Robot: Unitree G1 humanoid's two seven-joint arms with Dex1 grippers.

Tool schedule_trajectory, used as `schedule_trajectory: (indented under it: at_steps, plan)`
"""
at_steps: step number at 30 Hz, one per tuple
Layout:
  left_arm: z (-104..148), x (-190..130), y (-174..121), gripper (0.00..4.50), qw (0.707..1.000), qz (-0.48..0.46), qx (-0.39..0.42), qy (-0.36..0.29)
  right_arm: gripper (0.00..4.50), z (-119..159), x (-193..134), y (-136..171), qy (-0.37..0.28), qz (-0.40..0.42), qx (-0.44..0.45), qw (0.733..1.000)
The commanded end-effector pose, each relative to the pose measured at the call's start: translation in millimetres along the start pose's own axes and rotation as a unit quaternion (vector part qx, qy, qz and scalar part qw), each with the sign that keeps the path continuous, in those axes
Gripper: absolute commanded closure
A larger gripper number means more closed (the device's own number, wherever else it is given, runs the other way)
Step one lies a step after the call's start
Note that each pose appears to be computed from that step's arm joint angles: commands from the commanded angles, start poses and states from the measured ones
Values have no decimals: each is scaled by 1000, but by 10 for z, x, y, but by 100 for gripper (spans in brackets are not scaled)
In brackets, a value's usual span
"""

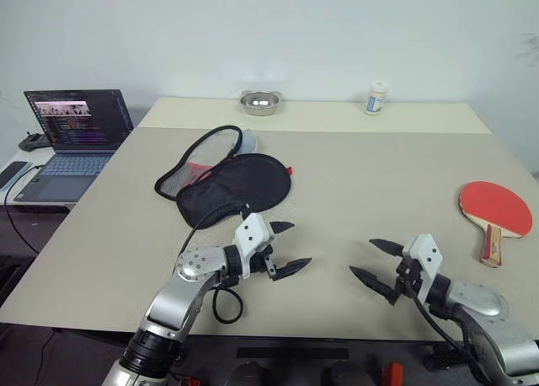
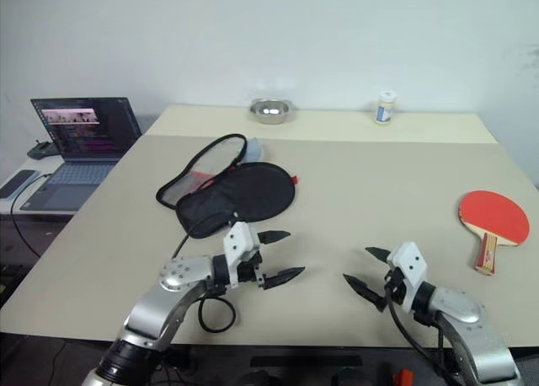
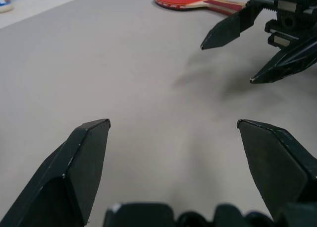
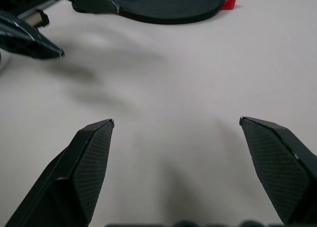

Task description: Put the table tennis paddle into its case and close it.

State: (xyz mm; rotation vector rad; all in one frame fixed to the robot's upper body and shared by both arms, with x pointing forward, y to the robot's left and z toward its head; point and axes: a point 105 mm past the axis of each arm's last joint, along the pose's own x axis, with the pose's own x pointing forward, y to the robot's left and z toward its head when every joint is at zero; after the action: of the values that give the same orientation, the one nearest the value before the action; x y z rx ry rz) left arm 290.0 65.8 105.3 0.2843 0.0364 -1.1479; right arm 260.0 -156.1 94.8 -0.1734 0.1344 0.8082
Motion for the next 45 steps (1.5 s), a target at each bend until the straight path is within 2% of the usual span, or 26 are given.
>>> schedule_trajectory:
  at_steps: [1,4,11,17,21,24,27,37,45]
  plan:
    - [-8,37,-54,0,1000,-17,-2,1,3,125,-62,-15,-10,-10,-14,1000]
    - [5,88,-84,0,999,-33,3,-1,3,122,-63,-5,-9,-12,-10,1000]
    - [163,18,-2,0,999,-44,16,-25,3,323,-51,-12,-27,-15,-21,999]
    - [224,-138,264,0,999,-6,38,-22,3,397,21,134,-31,31,-28,999]
    - [153,-235,450,0,999,17,48,-8,3,355,133,93,-29,17,-36,999]
    - [148,-296,571,0,998,32,48,-4,3,371,96,78,-24,18,-44,999]
    - [99,-396,684,0,997,40,59,12,3,401,65,82,-21,22,-44,999]
    - [63,-773,1210,0,988,88,103,71,3,766,43,273,-9,82,-7,997]
    - [-196,-924,1426,0,982,83,78,153,3,790,79,277,-13,71,-12,997]
